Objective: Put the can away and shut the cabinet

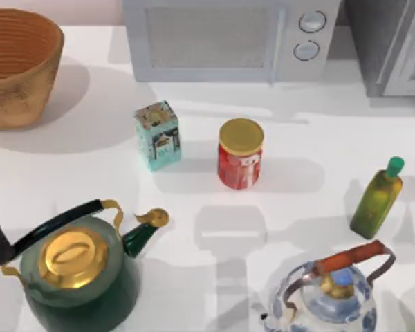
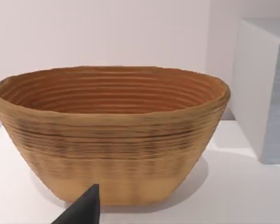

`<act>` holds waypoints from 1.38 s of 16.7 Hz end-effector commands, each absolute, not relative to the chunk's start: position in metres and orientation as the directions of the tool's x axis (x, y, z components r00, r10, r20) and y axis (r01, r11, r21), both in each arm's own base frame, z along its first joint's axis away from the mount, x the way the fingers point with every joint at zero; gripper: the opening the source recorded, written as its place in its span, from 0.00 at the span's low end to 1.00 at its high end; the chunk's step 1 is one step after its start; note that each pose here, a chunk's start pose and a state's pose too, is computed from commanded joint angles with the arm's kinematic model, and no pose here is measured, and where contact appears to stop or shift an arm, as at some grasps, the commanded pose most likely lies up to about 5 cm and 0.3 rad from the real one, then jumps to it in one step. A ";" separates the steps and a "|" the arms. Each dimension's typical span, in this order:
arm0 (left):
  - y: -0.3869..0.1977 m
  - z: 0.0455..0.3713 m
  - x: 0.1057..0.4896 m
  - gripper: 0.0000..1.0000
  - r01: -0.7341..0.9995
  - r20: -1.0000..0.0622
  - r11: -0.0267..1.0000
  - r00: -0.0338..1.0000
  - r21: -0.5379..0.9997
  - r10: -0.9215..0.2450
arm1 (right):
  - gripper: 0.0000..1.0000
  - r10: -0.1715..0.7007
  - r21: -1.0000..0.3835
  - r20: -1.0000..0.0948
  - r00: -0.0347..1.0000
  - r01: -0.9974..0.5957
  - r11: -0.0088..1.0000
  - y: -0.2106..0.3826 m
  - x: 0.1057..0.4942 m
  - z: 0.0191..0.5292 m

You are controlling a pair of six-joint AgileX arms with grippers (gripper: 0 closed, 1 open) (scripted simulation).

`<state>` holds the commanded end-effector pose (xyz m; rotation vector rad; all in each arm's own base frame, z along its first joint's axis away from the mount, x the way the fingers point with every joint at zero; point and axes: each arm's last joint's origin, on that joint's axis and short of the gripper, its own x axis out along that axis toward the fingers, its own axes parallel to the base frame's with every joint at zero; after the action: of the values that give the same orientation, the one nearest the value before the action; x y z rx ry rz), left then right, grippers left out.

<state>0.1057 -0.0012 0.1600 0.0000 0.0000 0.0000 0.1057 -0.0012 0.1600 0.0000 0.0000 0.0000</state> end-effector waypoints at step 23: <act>-0.001 0.160 0.106 1.00 0.000 0.000 1.000 1.000 0.000 0.000 | 1.00 -0.054 -0.016 -0.294 0.954 0.051 0.999 -0.013 0.228 0.104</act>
<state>0.1057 -0.0012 0.1600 0.0000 0.0000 0.0000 0.2285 -0.0127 0.1041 -0.0085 0.2991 -0.0531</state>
